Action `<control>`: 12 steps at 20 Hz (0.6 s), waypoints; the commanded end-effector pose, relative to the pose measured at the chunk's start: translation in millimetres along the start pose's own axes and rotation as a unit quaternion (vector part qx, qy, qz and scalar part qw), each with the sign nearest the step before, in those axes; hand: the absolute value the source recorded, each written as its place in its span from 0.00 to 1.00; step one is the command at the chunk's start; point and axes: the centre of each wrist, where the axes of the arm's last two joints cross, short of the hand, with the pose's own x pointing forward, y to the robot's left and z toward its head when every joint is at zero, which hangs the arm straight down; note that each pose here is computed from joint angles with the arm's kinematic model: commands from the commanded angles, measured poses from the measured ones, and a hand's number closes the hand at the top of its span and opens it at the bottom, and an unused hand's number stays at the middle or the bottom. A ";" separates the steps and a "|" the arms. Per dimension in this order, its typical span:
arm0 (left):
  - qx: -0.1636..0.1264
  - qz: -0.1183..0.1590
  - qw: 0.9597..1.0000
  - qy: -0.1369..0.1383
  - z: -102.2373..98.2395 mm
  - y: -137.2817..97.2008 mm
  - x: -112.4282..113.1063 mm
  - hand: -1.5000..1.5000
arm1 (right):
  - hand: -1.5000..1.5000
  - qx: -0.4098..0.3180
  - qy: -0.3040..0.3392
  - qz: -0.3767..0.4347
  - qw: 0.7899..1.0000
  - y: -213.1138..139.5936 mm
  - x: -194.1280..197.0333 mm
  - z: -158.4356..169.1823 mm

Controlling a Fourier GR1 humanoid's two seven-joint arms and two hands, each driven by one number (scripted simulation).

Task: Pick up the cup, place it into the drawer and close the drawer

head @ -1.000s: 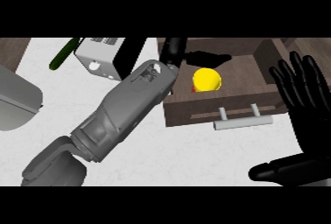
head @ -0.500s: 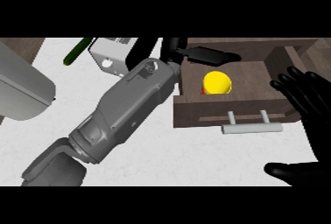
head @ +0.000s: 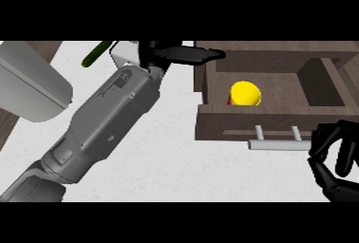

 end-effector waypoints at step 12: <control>0.056 0.016 0.998 0.022 101.2 137.4 13.8 0.00 | 1.00 0.027 0.079 0.126 0.989 28.9 -34.6 -16.4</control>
